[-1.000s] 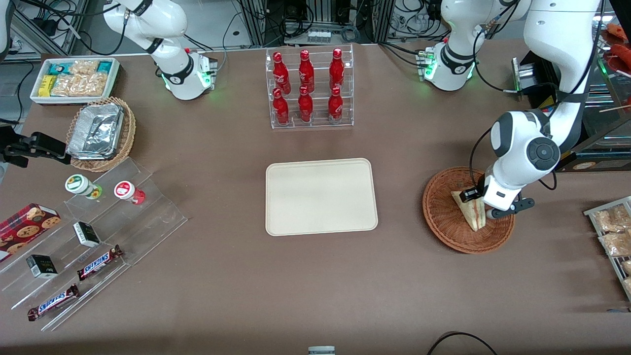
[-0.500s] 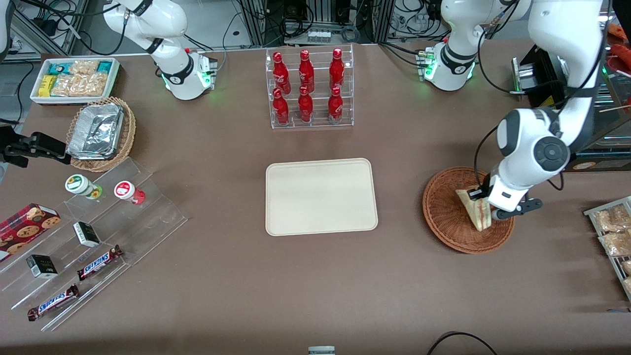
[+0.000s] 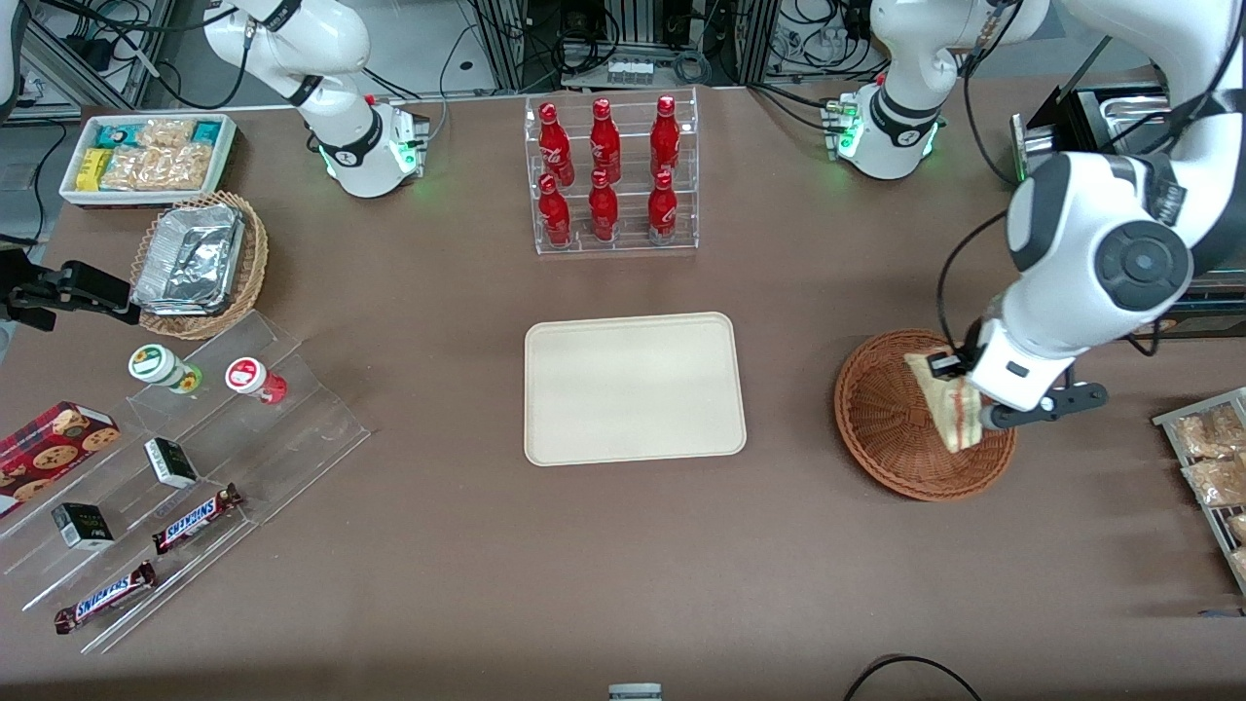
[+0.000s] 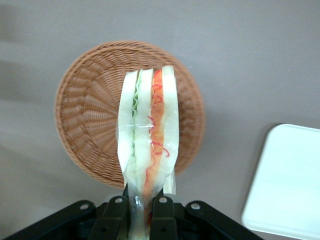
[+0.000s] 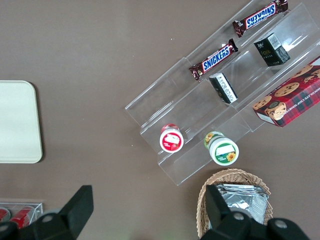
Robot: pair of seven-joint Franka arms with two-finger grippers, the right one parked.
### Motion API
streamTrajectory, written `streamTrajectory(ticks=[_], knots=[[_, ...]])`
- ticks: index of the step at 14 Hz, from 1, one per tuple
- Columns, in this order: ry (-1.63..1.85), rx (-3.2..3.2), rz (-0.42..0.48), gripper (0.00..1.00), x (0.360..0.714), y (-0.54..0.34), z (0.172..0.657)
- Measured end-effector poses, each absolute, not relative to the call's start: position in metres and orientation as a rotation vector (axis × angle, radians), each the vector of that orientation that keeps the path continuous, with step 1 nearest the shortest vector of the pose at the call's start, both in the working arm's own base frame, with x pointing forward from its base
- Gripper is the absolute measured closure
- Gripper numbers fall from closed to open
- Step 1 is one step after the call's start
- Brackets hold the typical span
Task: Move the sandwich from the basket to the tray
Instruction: 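Lift the sandwich and carry it over the cream tray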
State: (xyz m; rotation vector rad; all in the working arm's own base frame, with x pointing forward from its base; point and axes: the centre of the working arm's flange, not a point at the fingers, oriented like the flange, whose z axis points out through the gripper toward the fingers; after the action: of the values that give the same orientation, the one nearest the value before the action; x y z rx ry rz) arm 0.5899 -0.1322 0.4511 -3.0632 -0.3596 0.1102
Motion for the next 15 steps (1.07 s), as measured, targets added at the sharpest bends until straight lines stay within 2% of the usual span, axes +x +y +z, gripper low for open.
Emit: streamTrajectory(ticks=[3,7,11,15], knots=[[-0.444,-3.065,0.062,0.85,0.586,-0.204,0.463],[-0.378,-3.076,0.069,0.85,0.577,-0.276,0.45],[-0.215,-3.089,0.106,0.85,0.569,-0.349,0.419],[-0.057,-3.09,0.154,0.85,0.557,-0.427,0.364]])
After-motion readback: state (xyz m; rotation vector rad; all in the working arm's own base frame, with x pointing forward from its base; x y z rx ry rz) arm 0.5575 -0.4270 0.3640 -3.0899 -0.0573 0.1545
